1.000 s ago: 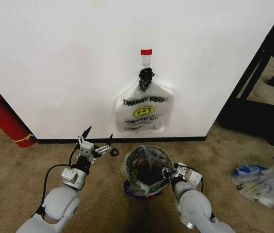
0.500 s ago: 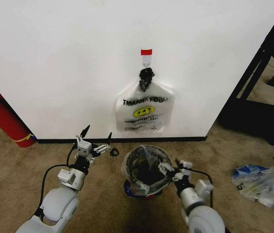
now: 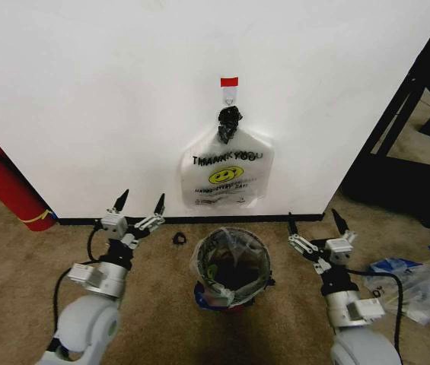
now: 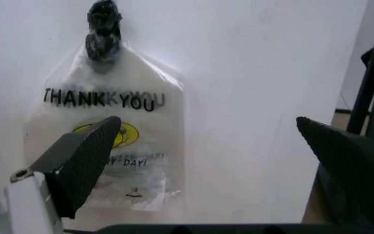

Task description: Pick up the garbage bag from the wall and place it over the trash bin.

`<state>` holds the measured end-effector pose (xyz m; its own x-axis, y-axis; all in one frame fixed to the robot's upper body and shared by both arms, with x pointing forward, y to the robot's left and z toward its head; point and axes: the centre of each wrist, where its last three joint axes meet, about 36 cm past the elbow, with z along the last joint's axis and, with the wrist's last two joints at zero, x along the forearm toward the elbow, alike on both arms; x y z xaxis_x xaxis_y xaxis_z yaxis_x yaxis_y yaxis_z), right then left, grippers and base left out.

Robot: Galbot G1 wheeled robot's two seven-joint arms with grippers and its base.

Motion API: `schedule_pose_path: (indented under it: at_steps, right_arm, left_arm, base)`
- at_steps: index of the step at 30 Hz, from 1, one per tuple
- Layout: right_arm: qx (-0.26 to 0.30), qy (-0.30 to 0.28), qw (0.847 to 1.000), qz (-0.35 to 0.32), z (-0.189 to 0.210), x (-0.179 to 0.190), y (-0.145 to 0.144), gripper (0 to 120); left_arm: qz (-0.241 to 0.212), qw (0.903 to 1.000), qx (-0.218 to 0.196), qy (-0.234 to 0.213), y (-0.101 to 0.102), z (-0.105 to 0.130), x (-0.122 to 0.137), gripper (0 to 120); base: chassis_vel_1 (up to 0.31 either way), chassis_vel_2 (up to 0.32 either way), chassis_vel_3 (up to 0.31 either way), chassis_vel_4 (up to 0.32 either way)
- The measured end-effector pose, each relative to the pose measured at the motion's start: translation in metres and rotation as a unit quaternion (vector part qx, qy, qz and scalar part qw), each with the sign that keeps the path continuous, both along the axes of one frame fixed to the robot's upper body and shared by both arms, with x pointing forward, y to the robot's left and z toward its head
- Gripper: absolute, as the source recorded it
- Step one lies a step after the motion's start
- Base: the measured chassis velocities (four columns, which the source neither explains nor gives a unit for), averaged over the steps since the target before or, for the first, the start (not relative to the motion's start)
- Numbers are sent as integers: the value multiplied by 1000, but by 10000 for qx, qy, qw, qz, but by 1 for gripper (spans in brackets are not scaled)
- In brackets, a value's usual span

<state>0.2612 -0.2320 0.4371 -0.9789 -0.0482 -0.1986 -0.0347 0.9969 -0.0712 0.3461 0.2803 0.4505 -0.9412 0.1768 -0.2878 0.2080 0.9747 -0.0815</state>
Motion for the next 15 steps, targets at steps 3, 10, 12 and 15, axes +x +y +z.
schedule_pose_path:
  at_steps: [3, 10, 12, 15]
  right_arm:
    - [219, 75, 9997, -69, 6, 0, 6, 100]
    - [485, 199, 9984, -206, 5, 2, 17, 100]
    - [490, 224, 9983, -218, 5, 1, 18, 100]
    - [468, 228, 9984, -231, 4, 2, 17, 100]
  left_arm:
    - [76, 10000, -19, -3, 2, 0, -1, 100]
    - [64, 10000, 49, 18, -2, -2, -5, 100]
    - [50, 9999, 89, 2, -2, 0, -6, 100]
    - [51, 9999, 156, -3, -1, 0, -6, 100]
  base:
    - [0, 0, 0, 0]
    - [0, 0, 0, 0]
    - [0, 0, 0, 0]
    - [0, 0, 0, 0]
